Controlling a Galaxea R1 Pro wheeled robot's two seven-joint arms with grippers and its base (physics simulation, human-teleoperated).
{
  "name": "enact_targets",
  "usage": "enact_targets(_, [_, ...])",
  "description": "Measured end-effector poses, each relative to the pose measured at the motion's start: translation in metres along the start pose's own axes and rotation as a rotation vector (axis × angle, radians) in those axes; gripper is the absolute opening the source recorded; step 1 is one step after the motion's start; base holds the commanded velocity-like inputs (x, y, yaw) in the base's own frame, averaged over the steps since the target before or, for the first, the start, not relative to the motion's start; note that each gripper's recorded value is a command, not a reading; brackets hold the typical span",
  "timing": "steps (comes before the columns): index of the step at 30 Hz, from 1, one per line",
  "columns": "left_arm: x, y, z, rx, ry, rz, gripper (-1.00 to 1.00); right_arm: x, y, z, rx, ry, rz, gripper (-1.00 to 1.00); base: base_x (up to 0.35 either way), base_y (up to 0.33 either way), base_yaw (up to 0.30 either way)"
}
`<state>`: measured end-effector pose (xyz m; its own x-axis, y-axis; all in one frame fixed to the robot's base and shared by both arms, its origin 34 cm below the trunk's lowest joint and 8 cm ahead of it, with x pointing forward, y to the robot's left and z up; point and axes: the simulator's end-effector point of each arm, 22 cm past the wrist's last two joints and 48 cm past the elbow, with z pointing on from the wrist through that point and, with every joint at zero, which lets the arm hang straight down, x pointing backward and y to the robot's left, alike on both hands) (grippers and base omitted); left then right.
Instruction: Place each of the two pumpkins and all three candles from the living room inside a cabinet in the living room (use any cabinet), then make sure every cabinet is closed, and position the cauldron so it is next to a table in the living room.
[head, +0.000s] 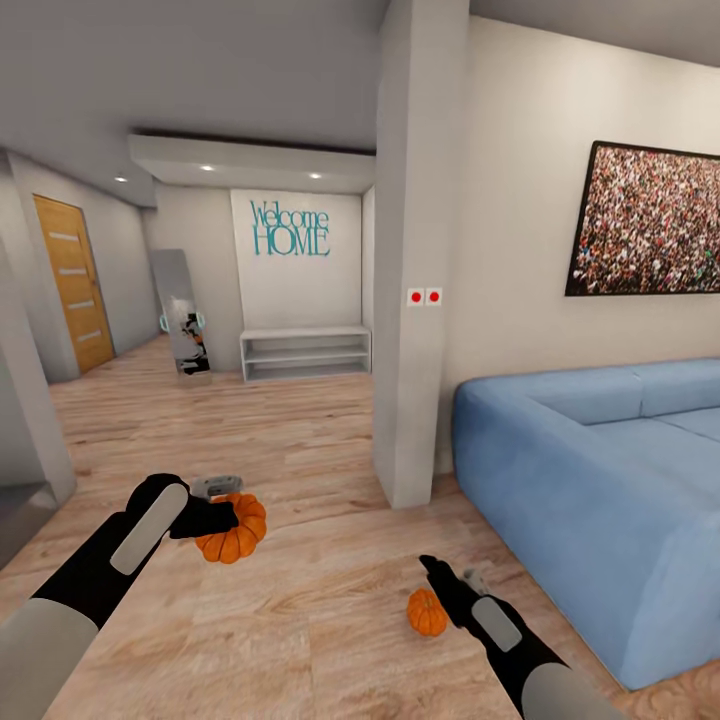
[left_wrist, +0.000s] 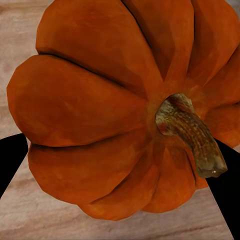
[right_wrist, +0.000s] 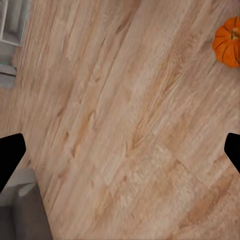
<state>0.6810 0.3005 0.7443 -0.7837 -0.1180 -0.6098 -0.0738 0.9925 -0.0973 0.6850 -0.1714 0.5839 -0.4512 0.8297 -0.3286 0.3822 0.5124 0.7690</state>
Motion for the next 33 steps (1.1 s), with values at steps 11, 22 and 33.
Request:
enact_targets(11, [0.018, 0.001, 0.016, 0.001, 0.002, 0.003, -1.00, 0.002, -0.045, 0.007, 0.104, -0.021, 0.126, 1.00, 0.000, 0.000, 0.000])
enact_targets(22, [0.037, 0.004, 0.032, -0.001, 0.003, 0.006, -1.00, 0.008, -0.078, 0.014, 0.155, -0.029, 0.298, 1.00, 0.000, 0.000, 0.000])
enact_targets(33, [0.054, 0.006, 0.047, 0.001, 0.000, 0.004, -1.00, 0.014, -0.098, 0.023, 0.157, -0.055, 0.313, 1.00, 0.000, 0.000, 0.000])
